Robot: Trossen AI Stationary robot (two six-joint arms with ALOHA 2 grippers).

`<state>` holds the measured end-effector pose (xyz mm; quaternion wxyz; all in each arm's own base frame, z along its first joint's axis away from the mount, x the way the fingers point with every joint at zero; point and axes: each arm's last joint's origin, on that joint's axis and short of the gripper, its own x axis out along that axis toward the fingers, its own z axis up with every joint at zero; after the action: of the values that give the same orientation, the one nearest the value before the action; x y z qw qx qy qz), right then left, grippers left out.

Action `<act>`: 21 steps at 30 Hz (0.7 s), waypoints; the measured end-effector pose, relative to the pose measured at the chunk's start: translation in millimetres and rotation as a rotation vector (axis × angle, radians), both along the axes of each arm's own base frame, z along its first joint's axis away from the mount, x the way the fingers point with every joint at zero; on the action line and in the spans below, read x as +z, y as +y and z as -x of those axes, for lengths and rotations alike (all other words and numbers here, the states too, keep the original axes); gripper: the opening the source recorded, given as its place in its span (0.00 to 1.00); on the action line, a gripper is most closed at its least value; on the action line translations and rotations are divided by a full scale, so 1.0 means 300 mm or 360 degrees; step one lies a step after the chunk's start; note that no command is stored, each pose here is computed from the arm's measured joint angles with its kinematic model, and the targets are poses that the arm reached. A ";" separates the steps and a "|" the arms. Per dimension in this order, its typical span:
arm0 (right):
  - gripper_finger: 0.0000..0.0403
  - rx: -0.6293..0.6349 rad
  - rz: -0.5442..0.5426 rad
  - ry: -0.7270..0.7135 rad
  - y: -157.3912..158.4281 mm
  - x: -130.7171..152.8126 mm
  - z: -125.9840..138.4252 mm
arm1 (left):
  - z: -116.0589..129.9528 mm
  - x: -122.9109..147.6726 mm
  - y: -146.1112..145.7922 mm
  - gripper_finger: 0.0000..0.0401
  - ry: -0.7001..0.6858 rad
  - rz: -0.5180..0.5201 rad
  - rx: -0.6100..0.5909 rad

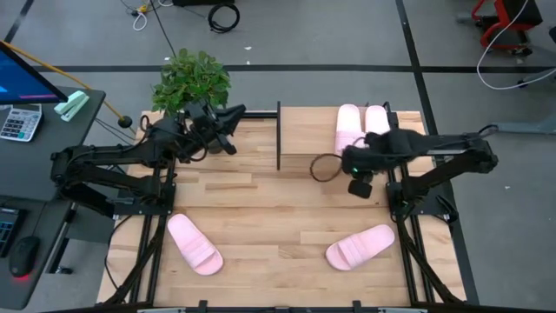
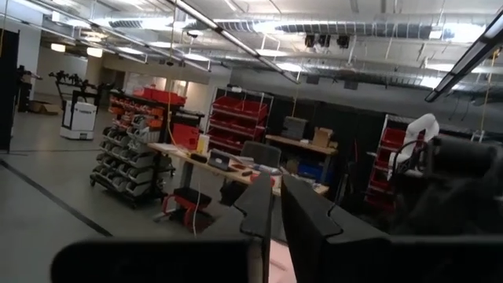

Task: Pick and place slides into the shelf
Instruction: Put the right pink slide on the shelf

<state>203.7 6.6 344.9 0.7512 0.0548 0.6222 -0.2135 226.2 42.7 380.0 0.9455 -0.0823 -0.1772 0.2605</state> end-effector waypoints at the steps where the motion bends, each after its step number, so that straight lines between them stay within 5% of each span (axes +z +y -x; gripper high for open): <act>1: 0.33 -0.0014 -0.0031 -0.0015 0.019 0.001 0.015 | -0.001 -0.002 0.000 0.09 0.0011 0.0003 -0.0001; 8: 0.32 -0.0163 -0.0243 -0.0217 0.156 0.037 0.105 | -0.004 -0.009 0.000 0.09 0.0021 0.0038 -0.0026; 14: 0.32 -0.0271 -0.0362 -0.0279 0.261 0.041 0.156 | -0.027 -0.036 -0.009 0.12 0.0093 0.0109 -0.0261; 21: 0.32 -0.0483 -0.0503 -0.0245 0.357 -0.080 0.218 | -0.064 -0.078 -0.023 0.15 0.0180 0.0212 -0.0404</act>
<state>138.3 113.7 320.8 0.7378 0.2810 0.5733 -0.2191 245.4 35.9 356.5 0.9718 -0.1517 -0.0941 0.1543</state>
